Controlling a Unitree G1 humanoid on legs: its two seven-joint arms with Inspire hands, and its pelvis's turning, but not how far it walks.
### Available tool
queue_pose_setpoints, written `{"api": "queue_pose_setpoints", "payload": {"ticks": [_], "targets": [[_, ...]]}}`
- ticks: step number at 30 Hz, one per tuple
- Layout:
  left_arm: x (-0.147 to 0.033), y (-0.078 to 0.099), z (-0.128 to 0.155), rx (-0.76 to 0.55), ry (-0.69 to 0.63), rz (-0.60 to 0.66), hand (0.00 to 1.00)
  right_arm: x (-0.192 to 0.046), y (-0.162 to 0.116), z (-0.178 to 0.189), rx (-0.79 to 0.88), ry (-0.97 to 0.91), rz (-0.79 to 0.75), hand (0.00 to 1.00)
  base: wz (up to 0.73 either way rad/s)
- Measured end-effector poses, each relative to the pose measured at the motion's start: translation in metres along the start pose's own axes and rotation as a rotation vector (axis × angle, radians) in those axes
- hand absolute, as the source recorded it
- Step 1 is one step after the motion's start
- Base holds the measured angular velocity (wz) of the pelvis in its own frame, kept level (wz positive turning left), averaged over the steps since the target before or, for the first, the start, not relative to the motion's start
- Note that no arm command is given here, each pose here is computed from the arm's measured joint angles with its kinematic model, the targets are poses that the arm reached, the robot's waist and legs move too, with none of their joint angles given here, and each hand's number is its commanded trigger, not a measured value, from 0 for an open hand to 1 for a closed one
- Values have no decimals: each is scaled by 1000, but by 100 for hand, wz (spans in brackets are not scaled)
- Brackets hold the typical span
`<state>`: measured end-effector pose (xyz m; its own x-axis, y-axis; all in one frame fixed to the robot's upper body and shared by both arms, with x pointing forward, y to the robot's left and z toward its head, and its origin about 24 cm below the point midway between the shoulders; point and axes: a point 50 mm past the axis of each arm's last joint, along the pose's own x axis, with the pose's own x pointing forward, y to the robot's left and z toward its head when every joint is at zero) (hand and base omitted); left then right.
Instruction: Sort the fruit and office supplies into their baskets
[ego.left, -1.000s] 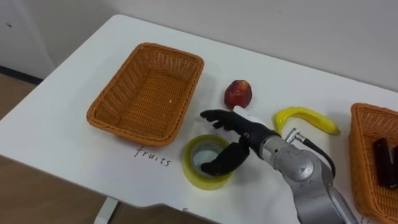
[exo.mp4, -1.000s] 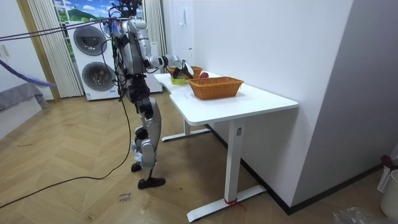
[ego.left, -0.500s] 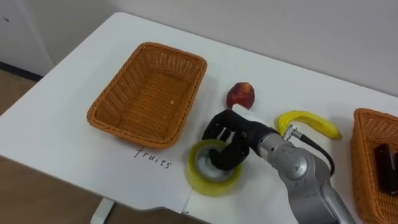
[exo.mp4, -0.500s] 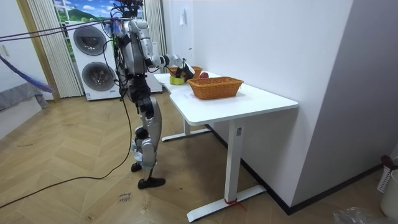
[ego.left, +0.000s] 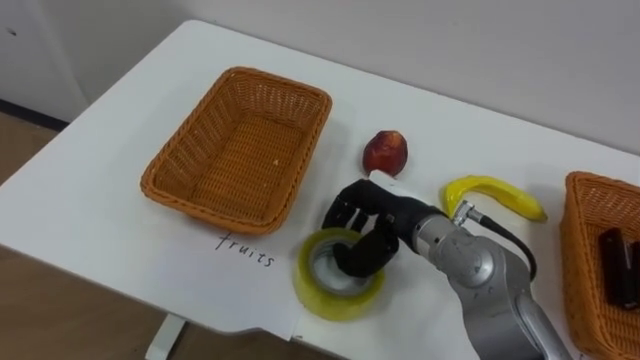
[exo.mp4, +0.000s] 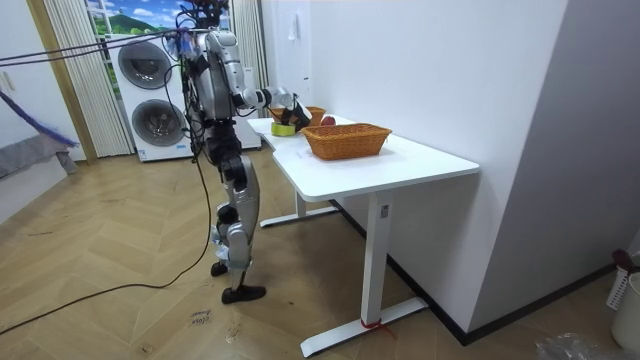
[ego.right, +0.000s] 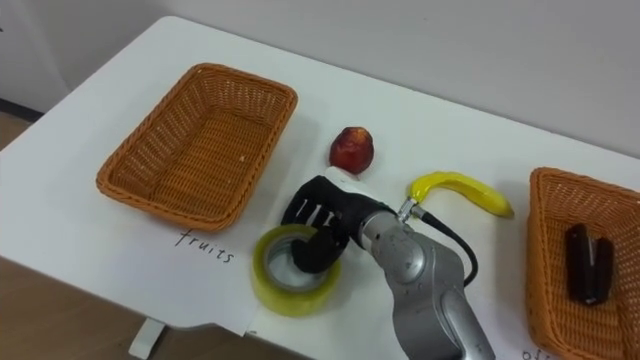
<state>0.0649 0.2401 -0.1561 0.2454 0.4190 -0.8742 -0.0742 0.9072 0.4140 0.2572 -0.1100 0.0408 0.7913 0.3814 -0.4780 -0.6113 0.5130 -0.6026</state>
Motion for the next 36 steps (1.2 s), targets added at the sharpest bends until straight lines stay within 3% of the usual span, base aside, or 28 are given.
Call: {"api": "queue_pose_setpoints", "payload": {"ticks": [14,36], "targets": [[-2,-10,-3,-18,3,-12,0,-6,-9,-3,38,-28,-27,100,-1],[-2,7,-28,-119,38,7,0,-58,-74,-32,220,-80,-419,100,-5]]}}
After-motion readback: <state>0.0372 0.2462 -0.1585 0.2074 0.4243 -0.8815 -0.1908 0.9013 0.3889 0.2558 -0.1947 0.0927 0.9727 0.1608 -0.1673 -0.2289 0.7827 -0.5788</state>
